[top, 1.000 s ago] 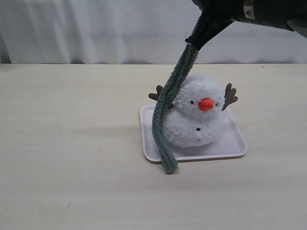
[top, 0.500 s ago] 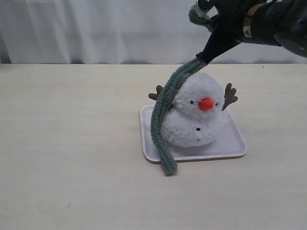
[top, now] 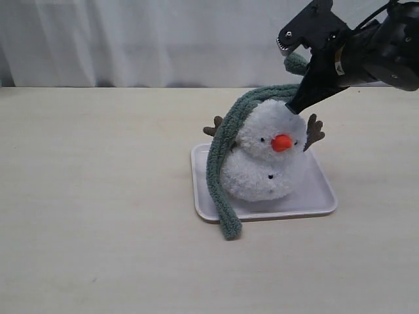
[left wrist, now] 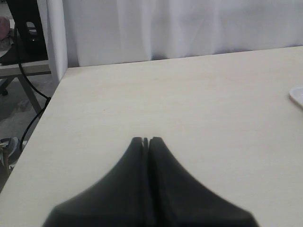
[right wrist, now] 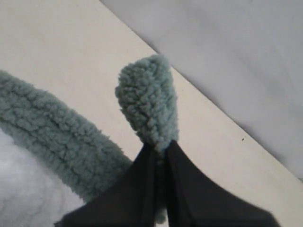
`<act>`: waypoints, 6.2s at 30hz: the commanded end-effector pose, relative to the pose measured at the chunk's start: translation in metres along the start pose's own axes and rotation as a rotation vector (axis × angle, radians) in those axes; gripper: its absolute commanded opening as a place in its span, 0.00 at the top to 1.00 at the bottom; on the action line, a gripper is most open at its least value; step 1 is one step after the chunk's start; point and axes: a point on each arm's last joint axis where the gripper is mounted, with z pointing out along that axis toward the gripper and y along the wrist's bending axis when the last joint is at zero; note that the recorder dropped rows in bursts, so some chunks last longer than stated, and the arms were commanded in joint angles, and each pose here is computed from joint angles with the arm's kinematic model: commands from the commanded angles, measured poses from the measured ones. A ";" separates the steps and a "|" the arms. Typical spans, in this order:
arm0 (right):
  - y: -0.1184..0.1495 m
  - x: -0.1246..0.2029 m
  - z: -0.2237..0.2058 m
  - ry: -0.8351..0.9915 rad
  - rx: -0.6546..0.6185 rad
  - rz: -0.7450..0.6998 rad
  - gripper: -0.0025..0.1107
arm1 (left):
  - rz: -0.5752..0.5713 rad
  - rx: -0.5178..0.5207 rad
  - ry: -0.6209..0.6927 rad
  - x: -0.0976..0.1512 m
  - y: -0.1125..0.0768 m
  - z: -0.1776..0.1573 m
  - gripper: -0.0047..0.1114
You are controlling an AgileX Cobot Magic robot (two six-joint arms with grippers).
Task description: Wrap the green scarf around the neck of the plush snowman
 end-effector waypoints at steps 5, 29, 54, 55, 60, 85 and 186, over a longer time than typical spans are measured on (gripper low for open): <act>0.003 0.010 0.001 0.087 -0.026 0.096 0.94 | -0.007 -0.003 -0.013 0.000 0.000 0.000 0.96; 0.018 0.038 -0.009 0.200 -0.076 0.148 0.94 | -0.007 -0.003 -0.013 0.000 0.000 0.000 0.96; 0.044 0.053 -0.029 0.394 -0.425 0.026 0.49 | -0.007 -0.003 -0.013 0.000 0.000 0.000 0.96; 0.045 0.053 -0.030 0.397 -0.445 0.008 0.49 | -0.007 -0.003 -0.013 0.000 0.000 0.000 0.96; 0.046 0.052 -0.030 0.385 -0.462 -0.010 0.49 | -0.007 -0.003 -0.013 0.000 0.000 0.000 0.96; -0.036 -0.021 -0.025 0.093 -0.332 0.361 0.73 | -0.007 -0.003 -0.013 0.000 0.000 0.000 0.96; 0.034 0.078 -0.007 0.387 -0.432 0.420 0.48 | -0.007 -0.003 -0.013 0.000 0.000 0.000 0.96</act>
